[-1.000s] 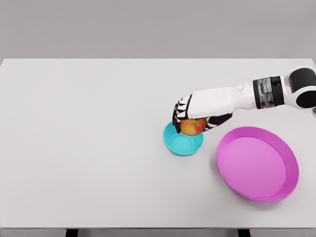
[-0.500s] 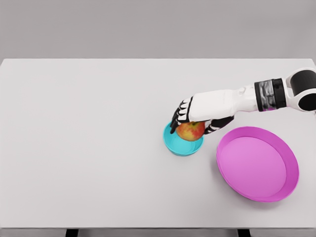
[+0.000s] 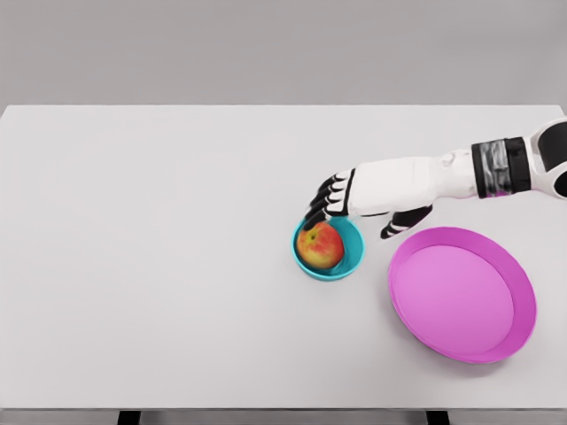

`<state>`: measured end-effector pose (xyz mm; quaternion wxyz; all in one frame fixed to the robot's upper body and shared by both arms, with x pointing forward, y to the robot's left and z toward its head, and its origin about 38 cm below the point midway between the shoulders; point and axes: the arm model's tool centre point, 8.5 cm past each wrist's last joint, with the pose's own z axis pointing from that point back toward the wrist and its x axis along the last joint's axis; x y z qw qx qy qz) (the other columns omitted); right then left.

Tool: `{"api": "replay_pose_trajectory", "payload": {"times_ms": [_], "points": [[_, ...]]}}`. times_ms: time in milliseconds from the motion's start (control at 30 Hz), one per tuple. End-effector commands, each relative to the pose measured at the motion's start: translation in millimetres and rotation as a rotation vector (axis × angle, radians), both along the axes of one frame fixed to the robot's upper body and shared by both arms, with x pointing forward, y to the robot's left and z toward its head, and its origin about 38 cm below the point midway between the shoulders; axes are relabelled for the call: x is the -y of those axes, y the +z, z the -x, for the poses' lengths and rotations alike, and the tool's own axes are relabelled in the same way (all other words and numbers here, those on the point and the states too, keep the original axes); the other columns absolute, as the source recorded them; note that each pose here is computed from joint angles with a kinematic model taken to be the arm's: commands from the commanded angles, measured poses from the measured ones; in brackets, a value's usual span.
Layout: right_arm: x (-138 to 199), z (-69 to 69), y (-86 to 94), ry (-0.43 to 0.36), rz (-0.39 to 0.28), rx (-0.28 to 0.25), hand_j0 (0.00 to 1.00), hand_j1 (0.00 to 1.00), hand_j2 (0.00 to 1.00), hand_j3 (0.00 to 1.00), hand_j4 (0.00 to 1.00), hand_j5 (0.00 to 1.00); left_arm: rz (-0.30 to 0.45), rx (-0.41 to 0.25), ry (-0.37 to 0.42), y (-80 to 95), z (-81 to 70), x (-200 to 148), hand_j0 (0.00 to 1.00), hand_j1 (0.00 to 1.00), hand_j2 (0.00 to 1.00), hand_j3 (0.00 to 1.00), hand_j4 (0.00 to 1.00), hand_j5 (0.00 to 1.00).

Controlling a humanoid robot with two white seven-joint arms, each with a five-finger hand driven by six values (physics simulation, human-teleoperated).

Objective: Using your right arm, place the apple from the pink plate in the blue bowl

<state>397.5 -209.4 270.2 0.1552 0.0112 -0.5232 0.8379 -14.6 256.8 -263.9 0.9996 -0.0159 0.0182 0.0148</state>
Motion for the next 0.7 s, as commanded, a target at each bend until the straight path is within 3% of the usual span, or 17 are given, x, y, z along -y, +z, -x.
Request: {"api": "replay_pose_trajectory", "payload": {"times_ms": [0, 267, 400, 500, 600, 667], "points": [[13.3, 1.0, 9.5, -0.030, -0.008, 0.016, 0.96, 0.96, 0.96, 0.96, 0.96, 0.96, 0.000, 0.000, 0.000, 0.0, 0.0, 0.0, 1.00, 1.00, 1.00, 1.00, 1.00, 1.00], [68.0, 5.2, 25.0, -0.168, -0.030, 0.023, 0.95, 0.95, 0.95, 0.95, 0.95, 0.95, 0.000, -0.001, 0.000, 0.0, 0.1, 0.0, 1.00, 1.00, 1.00, 1.00, 1.00, 1.00], [75.7, 8.0, 23.0, -0.184, -0.029, -0.001, 0.94, 0.94, 0.94, 0.94, 0.94, 0.94, 0.000, 0.000, 0.000, 0.0, 0.0, 0.0, 1.00, 1.00, 1.00, 1.00, 1.00, 1.00], [88.8, 9.7, 29.7, -0.214, -0.021, 0.013, 0.94, 0.94, 0.94, 0.94, 0.94, 0.94, 0.000, 0.000, 0.000, 0.0, 0.0, 0.0, 1.00, 1.00, 1.00, 1.00, 1.00, 1.00], [88.0, 12.1, 18.6, -0.212, -0.018, -0.016, 0.94, 0.94, 0.94, 0.94, 0.94, 0.94, 0.000, 0.000, 0.000, 0.0, 0.0, 0.0, 1.00, 1.00, 1.00, 1.00, 1.00, 1.00], [98.4, 16.2, 13.2, -0.234, 0.001, -0.031, 0.94, 0.94, 0.94, 0.94, 0.94, 0.94, 0.002, 0.041, -0.004, -0.2, -23.1, 0.7, 1.00, 1.00, 1.00, 1.00, 1.00, 1.00]]}}
